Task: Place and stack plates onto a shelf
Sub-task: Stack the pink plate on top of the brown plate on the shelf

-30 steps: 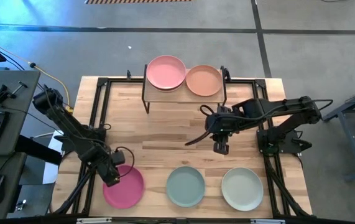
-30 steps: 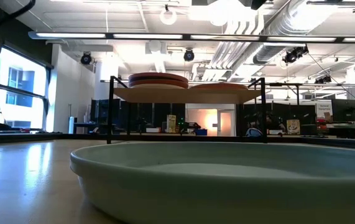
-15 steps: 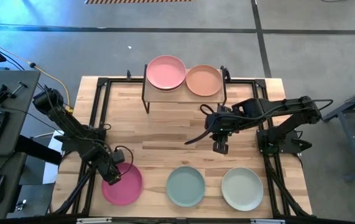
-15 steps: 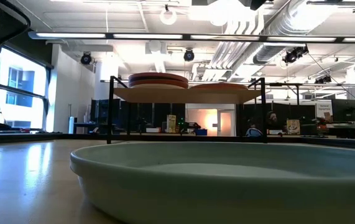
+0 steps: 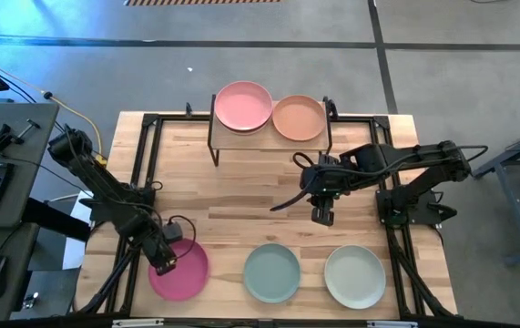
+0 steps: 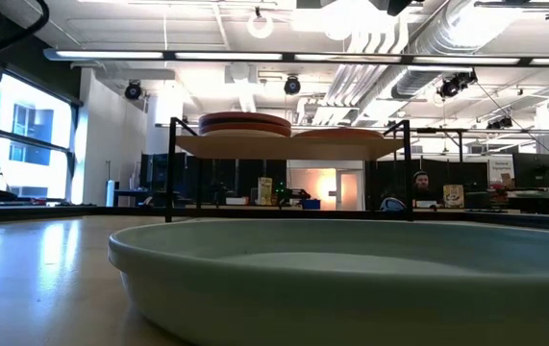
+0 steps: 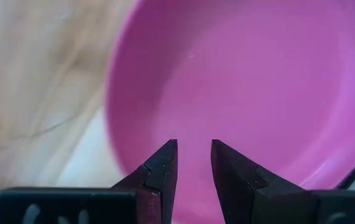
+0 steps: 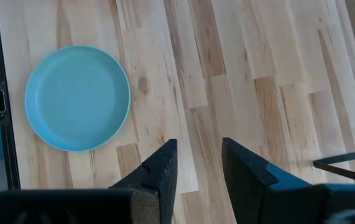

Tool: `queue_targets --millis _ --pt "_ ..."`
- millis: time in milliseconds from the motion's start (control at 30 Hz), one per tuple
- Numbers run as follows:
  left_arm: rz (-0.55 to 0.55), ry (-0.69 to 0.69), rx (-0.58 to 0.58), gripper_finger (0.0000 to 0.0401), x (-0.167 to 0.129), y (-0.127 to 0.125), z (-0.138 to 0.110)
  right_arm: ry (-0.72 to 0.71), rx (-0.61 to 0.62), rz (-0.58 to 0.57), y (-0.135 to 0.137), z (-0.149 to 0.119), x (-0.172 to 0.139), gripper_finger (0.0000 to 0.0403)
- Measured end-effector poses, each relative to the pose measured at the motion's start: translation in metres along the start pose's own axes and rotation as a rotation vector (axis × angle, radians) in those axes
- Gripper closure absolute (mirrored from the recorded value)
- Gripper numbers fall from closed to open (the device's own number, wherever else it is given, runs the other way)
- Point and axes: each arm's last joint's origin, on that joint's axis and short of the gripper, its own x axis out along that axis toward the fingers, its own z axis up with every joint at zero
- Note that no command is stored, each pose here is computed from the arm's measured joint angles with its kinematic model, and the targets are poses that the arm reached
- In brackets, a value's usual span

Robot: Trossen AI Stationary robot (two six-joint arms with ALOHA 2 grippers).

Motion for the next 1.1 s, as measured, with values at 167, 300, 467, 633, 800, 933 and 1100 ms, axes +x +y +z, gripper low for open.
queue_targets --millis 167,300,467,633,800,933,1100 --pt "0.126 0.021 -0.013 0.0314 -0.003 0.010 -0.002 -0.003 0.000 -0.008 0.000 0.000 0.000 0.0297" --pt "0.158 0.024 -0.030 0.0314 -0.004 0.013 -0.003 -0.008 0.000 -0.020 -0.001 0.000 0.000 0.0297" --pt "0.130 0.008 -0.021 0.0314 -0.003 0.011 -0.002 -0.008 0.000 -0.020 -0.001 0.000 0.000 0.0297" --pt "0.145 -0.015 -0.012 0.0314 -0.002 0.012 -0.001 -0.008 -0.001 -0.020 -0.001 0.000 0.000 0.0297" --pt "0.151 -0.018 -0.054 0.0314 0.008 0.020 -0.003 -0.008 -0.004 -0.020 -0.001 0.000 0.000 0.0297" --pt "0.128 -0.005 -0.070 0.0314 0.017 0.024 -0.004 -0.008 -0.001 -0.020 -0.001 0.000 0.000 0.0297" --pt "0.089 -0.008 -0.089 0.0314 0.025 0.027 -0.004 -0.008 -0.001 -0.020 -0.001 0.000 0.000 0.0297"
